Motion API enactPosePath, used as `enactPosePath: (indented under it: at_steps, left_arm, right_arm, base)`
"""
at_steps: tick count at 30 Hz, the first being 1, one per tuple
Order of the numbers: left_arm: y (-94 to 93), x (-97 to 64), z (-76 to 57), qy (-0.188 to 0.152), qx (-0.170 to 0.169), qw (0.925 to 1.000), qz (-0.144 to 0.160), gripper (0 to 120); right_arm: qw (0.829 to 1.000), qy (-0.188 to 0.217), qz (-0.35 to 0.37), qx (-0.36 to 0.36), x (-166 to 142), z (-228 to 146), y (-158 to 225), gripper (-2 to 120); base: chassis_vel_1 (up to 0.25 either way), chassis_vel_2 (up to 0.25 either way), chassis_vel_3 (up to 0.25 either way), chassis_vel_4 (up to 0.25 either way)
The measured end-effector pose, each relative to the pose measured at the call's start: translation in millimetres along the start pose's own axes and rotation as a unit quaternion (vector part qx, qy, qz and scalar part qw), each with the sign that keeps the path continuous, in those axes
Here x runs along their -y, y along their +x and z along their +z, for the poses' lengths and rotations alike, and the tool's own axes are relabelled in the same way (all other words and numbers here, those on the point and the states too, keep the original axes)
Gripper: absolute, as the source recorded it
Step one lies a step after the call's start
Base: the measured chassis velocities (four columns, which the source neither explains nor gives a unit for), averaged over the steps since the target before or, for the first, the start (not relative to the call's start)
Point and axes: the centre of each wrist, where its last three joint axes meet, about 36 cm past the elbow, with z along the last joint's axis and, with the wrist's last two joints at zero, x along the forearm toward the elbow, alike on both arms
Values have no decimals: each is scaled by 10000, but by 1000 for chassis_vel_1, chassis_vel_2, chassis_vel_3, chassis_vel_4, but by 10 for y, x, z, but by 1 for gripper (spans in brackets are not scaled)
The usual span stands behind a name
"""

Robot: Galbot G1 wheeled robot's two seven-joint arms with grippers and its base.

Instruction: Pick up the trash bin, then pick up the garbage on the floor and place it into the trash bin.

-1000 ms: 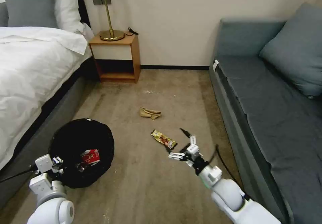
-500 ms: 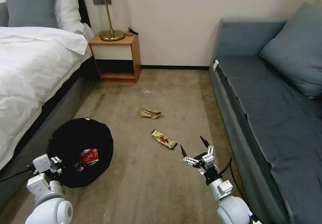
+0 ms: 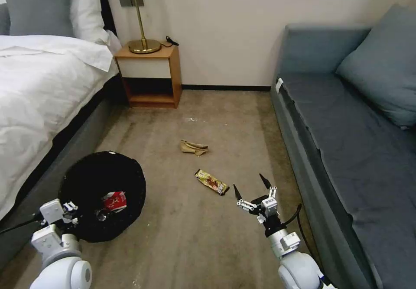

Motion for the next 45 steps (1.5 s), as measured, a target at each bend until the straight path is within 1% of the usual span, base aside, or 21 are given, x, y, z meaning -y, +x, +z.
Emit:
enactPosePath:
  at_steps: [36, 41, 45]
  left_arm:
    - [-45, -8, 40, 6, -49, 10000, -10, 3]
    - [-59, -7, 38, 12, -41, 10000, -13, 3]
    - [-72, -6, 48, 16, -49, 10000, -18, 3]
  right_arm:
    - [9997, -62, -223, 101, -20, 46, -36, 100]
    - [9989, -19, -429, 191, 6, 82, -106, 100]
    - [9982, 50, -591, 127, 16, 79, -183, 100]
  base:
    - [-100, 98, 89, -96]
    - [-87, 111, 100, -93]
    - [-53, 53, 48, -46]
